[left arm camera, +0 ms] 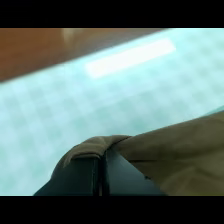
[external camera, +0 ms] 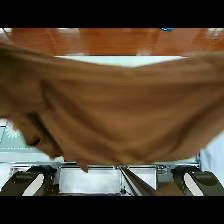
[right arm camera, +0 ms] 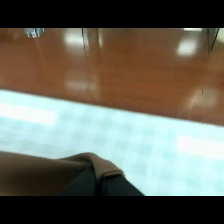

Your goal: Fold the shirts.

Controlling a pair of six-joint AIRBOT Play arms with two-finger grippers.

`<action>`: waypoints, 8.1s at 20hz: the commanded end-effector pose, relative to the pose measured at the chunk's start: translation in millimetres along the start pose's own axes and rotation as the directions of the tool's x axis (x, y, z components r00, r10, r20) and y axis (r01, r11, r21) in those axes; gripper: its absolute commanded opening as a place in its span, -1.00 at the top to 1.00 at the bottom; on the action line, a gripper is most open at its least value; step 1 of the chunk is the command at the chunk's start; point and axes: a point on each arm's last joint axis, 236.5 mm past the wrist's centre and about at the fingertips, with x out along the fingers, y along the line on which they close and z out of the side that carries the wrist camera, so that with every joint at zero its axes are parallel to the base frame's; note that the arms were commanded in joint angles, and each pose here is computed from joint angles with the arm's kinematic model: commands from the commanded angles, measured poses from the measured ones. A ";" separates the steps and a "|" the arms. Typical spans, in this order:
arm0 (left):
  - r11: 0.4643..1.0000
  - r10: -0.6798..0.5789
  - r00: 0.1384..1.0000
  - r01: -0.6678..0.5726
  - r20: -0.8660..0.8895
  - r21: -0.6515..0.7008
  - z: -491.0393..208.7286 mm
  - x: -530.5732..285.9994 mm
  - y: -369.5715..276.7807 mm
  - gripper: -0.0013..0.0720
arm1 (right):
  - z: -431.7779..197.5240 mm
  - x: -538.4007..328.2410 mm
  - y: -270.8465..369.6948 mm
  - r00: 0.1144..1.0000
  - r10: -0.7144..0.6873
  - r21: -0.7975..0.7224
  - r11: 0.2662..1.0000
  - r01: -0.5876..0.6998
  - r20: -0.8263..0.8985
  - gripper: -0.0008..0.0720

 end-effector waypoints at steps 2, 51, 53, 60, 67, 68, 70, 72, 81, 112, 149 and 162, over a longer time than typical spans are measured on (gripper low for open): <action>0.989 -0.085 0.965 0.052 -0.249 -0.137 -41.4 146.0 50.8 0.90 | -54.6 151.1 -47.5 0.954 0.002 0.017 1.000 0.004 -0.301 0.93; 0.397 -0.454 0.815 -0.178 -0.361 -0.900 -395.7 203.9 97.0 0.90 | -430.6 152.2 -89.7 0.688 0.385 0.750 0.554 0.360 -0.615 -0.17; 0.412 -0.448 0.821 -0.162 -0.354 -0.897 -386.3 204.7 102.8 0.90 | -433.5 159.2 -88.3 0.690 0.412 0.774 0.524 0.356 -0.596 -0.17; 0.425 -0.434 0.829 -0.157 -0.353 -0.892 -381.3 206.3 108.7 0.90 | -439.8 211.1 -77.1 0.685 0.466 0.811 0.478 0.338 -0.560 -0.17; 0.442 -0.439 0.827 -0.142 -0.351 -0.886 -376.3 207.2 108.0 0.90 | -402.8 273.4 -44.6 0.619 0.522 0.759 0.622 0.194 -0.586 0.93; 0.447 -0.444 0.830 -0.123 -0.339 -0.886 -367.7 206.8 109.6 0.90 | -384.7 276.1 -42.9 0.625 0.521 0.746 0.648 0.153 -0.581 0.93; 0.461 -0.441 0.856 -0.041 -0.269 -0.886 -327.4 205.8 117.6 0.90 | -328.3 279.0 -48.4 0.676 0.500 0.719 0.692 0.063 -0.540 0.93; 0.502 -0.399 0.906 0.088 -0.140 -0.860 -256.2 198.7 130.8 0.90 | -254.4 274.2 -64.1 0.759 0.419 0.642 0.766 -0.002 -0.497 0.93; 0.913 -0.034 0.935 0.172 0.352 -0.369 59.8 6.2 108.7 0.90 | 78.1 87.4 -59.0 0.999 0.023 0.138 0.990 -0.029 0.043 0.93; 0.887 0.370 0.921 -0.388 -0.119 -0.250 -62.6 208.8 139.2 0.90 | -140.2 229.5 -122.6 0.929 0.019 0.317 0.942 0.107 -0.369 0.93; 0.773 -0.365 0.644 -0.193 -0.672 -0.604 -301.5 296.3 175.2 0.79 | -342.9 344.3 -144.0 0.476 0.368 0.487 0.860 0.151 -0.799 0.69; 0.517 -0.169 0.778 -0.453 -0.605 -0.727 -382.9 130.1 184.6 -0.42 | -347.1 201.2 -176.7 0.710 0.058 0.528 0.711 0.465 -0.702 -0.17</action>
